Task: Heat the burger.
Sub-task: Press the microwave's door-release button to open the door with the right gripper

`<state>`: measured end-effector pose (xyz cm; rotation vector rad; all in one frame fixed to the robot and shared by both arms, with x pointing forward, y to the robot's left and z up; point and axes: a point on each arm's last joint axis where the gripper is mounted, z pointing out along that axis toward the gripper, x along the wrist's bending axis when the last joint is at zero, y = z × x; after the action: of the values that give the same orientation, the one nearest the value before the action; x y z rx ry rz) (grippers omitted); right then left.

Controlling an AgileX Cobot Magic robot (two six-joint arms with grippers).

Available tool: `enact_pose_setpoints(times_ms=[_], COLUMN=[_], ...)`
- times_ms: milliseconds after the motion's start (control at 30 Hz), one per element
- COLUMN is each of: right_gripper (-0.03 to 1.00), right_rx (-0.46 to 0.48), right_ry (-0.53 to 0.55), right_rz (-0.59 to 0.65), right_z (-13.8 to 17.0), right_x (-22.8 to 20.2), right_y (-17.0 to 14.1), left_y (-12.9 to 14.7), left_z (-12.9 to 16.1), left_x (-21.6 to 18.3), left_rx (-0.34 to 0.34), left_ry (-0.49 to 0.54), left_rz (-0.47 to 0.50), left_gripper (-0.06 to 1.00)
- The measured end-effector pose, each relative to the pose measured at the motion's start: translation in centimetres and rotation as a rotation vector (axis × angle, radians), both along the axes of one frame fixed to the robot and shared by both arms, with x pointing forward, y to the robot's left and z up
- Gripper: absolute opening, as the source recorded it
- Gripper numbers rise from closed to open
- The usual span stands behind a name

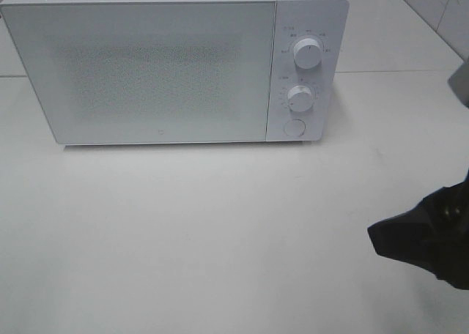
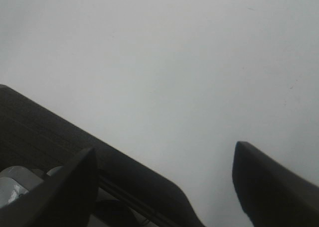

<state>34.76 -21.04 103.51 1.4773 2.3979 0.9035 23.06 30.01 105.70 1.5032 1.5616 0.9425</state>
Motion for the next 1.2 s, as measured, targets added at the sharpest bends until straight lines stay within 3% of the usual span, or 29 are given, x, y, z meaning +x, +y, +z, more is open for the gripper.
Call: enact_pose_setpoints(times_ms=[333,667,900,1200], right_gripper=[0.72,0.72,0.72,0.72], right_rx=[0.047,0.071,0.084,0.091], right_ry=[-0.072,-0.165,-0.236,-0.411], right_rz=[-0.020,-0.272,-0.377,-0.477], right_z=[1.8,2.8,3.1,3.3], right_x=[-2.9,-5.2,-7.0,-10.3], right_y=[-2.4,-6.2,-7.5,-8.7], left_y=[0.0,0.0,0.0,0.0], left_z=[0.0,0.0,0.0,0.0], left_x=[0.0,0.0,0.0,0.0], left_rx=[0.000,0.000,0.000,0.000], left_ry=[0.000,0.000,0.000,0.000], left_rz=[0.000,0.000,0.000,0.000], left_gripper=[0.99,0.99,0.99,0.99])
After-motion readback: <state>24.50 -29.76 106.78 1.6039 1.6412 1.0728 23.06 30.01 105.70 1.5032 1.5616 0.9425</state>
